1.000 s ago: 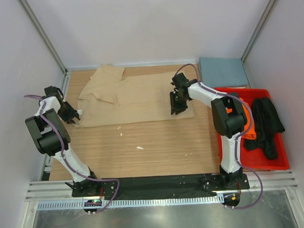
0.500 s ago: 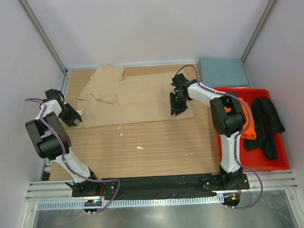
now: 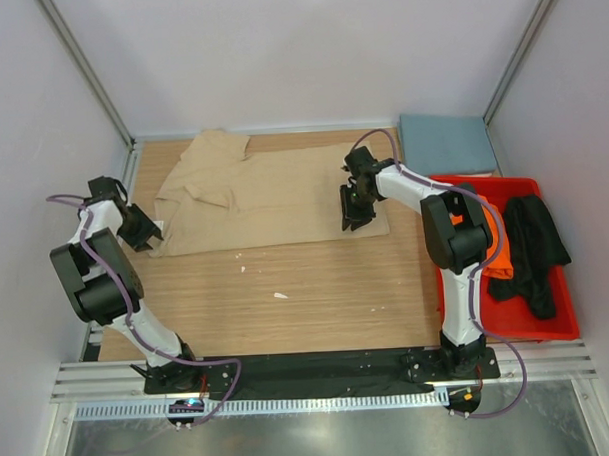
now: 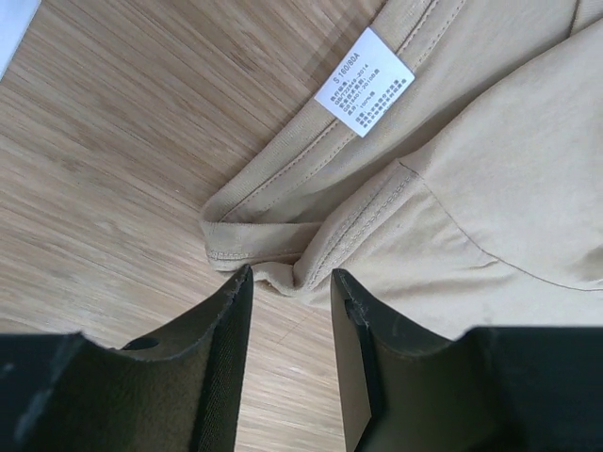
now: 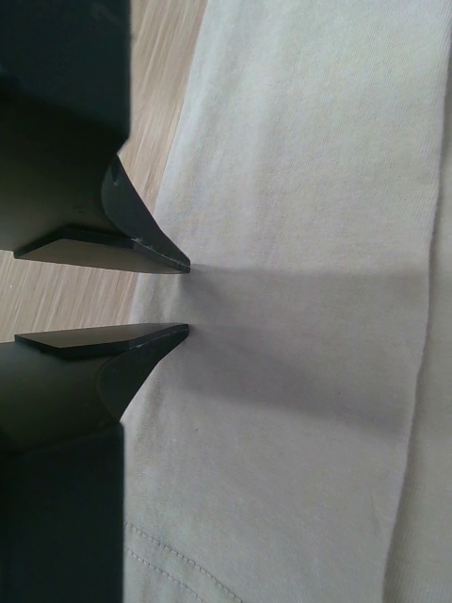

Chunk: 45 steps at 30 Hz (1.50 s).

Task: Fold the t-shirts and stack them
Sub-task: Fold the tshirt

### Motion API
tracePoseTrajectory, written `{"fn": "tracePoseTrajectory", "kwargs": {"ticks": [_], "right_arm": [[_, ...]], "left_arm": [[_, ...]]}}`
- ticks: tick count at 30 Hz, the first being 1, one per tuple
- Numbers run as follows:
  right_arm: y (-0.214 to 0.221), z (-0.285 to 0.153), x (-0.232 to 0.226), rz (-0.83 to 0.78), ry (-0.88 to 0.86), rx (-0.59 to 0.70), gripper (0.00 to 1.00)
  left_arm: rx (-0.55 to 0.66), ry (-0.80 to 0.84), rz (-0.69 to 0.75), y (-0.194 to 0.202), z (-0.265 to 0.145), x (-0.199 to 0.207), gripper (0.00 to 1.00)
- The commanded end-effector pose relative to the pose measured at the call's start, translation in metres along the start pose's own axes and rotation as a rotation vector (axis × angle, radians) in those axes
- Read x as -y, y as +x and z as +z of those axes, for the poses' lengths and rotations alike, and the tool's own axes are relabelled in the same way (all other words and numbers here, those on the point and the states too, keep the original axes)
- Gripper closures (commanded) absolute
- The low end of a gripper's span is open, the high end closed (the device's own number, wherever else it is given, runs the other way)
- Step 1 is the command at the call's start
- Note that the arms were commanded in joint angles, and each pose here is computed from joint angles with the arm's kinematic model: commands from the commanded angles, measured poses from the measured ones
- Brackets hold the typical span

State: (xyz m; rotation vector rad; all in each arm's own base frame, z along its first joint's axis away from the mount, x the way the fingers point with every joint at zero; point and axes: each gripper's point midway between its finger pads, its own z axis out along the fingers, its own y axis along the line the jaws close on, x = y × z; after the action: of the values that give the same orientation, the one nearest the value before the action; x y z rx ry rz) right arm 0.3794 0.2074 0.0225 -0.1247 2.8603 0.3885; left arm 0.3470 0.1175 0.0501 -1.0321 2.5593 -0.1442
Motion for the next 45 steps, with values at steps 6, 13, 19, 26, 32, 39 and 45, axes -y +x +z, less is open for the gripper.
{"fn": "tracePoseTrajectory", "kwargs": {"ticks": [6,13,19,26,32,39,45], "right_arm": [[-0.009,-0.001,-0.004,-0.010,-0.023,0.015,0.66],[-0.009,0.000,-0.004,-0.010,-0.028,0.011,0.66],[-0.009,-0.001,-0.002,-0.007,-0.023,0.013,0.66],[-0.009,0.000,-0.002,-0.005,-0.024,0.008,0.67],[-0.008,0.002,0.001,0.001,-0.012,0.004,0.67],[-0.005,0.006,0.008,0.010,0.024,-0.009,0.67],[-0.002,0.007,0.017,0.027,0.063,-0.026,0.67]], "left_arm": [[0.039,0.027,0.042,-0.008,-0.005,0.009,0.62],[0.004,0.005,0.076,0.001,0.007,0.013,0.67],[-0.011,-0.056,0.073,0.002,0.012,0.004,0.79],[0.004,-0.095,0.071,-0.011,0.012,0.003,0.98],[0.055,-0.137,0.074,-0.029,0.002,0.000,1.00],[0.003,-0.143,0.077,-0.031,0.016,0.004,1.00],[-0.108,-0.256,0.089,-0.006,0.031,-0.020,1.00]]}}
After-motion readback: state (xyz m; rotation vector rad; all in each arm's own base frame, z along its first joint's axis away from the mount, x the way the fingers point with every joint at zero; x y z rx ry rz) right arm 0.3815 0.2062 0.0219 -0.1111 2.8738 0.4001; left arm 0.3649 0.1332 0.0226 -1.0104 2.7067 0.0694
